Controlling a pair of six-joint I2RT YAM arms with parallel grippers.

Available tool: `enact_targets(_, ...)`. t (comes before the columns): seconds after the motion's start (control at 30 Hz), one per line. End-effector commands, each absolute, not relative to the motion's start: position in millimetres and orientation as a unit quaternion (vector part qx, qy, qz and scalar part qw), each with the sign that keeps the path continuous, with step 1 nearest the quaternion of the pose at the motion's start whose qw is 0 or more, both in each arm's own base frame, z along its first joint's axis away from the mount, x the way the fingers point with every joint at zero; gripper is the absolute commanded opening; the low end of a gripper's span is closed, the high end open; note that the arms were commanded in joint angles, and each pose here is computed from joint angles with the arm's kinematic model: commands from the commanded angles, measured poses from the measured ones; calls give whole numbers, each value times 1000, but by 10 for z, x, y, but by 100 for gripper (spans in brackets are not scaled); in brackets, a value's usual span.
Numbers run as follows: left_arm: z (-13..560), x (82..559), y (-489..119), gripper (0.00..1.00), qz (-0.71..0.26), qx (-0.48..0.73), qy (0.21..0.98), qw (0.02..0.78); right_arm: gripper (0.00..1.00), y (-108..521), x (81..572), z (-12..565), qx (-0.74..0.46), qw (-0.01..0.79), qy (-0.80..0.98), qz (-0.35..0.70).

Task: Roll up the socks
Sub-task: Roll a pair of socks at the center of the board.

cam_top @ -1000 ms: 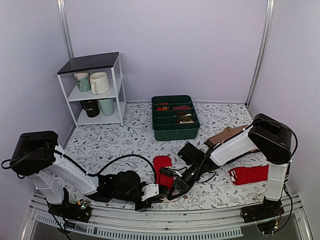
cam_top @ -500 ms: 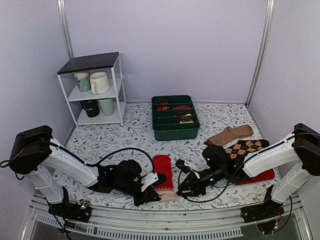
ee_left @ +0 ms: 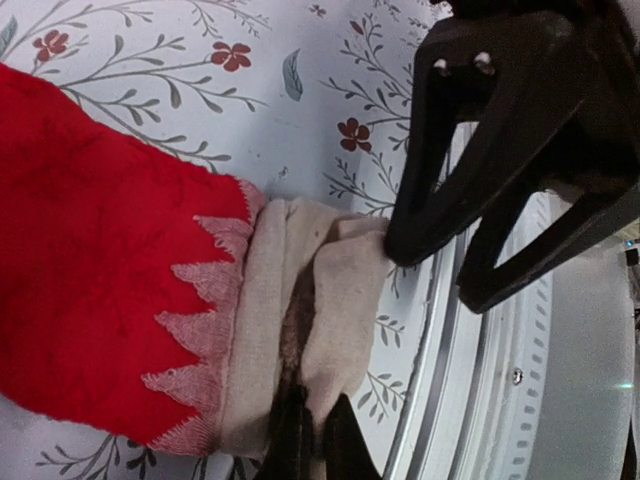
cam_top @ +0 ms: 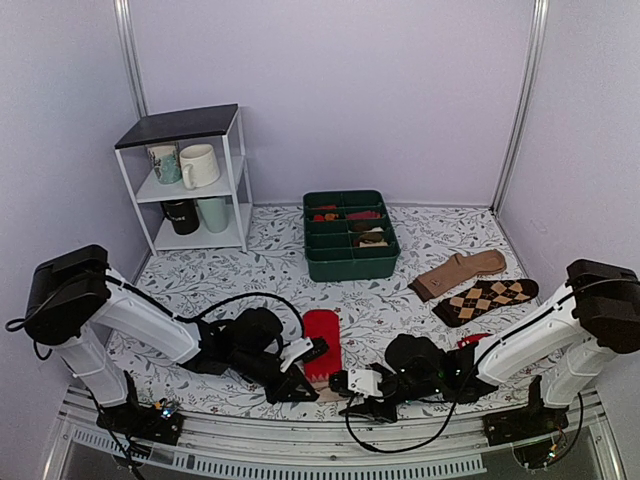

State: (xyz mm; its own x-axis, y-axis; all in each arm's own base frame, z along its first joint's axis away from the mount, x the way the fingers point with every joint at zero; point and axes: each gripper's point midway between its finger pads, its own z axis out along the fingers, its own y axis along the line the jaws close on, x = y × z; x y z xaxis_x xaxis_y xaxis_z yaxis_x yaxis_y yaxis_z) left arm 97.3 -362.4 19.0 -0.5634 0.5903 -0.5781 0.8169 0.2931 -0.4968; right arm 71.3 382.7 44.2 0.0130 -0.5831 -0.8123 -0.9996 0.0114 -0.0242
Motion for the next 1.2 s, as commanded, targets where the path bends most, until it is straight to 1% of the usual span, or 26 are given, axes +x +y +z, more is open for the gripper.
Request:
enact_targets(0.0,-131,837,-3357,0,-362,428,825,74,37,3902,772,287,-664,349,609,257)
enact_targets(0.23,-142,811,-3343,0,-366,428,823,72,36,3930,982,175,-649,377,631,196)
enact_targets(0.47,-146,802,-3322,0,-367,429,823,71,36,3905,976,605,-625,435,609,223)
enact_targets(0.53,-143,800,-3320,0,-367,428,823,71,36,3898,943,629,-631,437,600,228)
enact_targets(0.63,-145,797,-3316,0,-367,427,823,70,37,3918,892,505,-651,422,589,227)
enact_targets(0.9,-152,787,-3321,0,-368,430,822,67,38,4026,912,326,-685,414,563,207)
enact_targets(1.17,-151,776,-3308,0,-370,431,820,67,41,4071,1047,401,-679,431,561,199)
